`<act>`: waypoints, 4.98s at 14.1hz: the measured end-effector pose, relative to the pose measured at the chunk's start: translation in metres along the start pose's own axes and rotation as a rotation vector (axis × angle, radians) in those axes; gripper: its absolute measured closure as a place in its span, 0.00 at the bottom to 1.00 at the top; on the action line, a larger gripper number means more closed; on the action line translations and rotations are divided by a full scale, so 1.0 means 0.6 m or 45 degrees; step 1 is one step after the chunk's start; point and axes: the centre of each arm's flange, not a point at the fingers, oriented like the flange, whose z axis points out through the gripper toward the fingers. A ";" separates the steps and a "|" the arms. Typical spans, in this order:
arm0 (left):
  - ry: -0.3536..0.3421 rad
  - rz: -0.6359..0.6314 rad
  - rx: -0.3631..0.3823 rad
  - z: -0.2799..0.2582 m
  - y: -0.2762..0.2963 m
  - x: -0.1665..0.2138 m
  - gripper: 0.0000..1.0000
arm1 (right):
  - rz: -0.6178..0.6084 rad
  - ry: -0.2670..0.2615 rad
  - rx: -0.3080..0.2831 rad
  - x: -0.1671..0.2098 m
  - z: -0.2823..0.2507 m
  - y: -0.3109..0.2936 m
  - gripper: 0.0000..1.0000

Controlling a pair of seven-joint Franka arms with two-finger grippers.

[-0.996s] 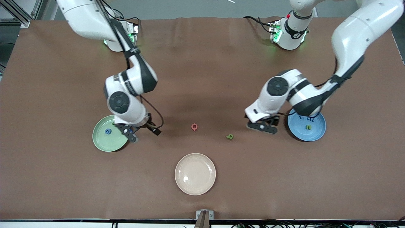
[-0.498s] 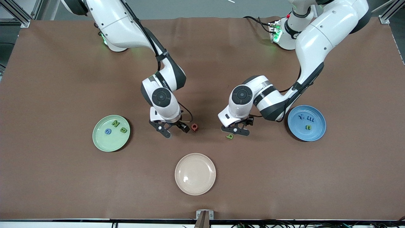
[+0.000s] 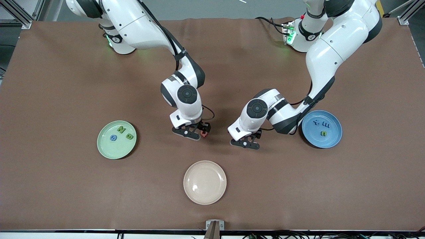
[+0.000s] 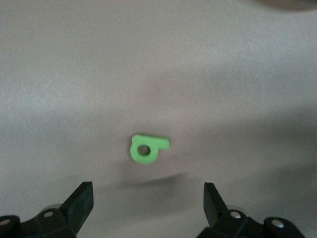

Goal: Sort upper and lower case letters into plates

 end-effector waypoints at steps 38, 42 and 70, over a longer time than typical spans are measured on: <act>-0.015 -0.050 0.087 -0.087 -0.100 0.039 0.63 | -0.274 -0.253 -0.061 0.405 -0.098 0.526 0.64; -0.089 0.026 -0.005 -0.142 -0.276 -0.009 0.63 | -0.281 -0.221 -0.045 0.405 -0.060 0.569 0.64; -0.004 0.317 0.126 -0.024 -0.580 -0.135 0.39 | -0.263 -0.233 -0.017 0.355 -0.038 0.585 0.00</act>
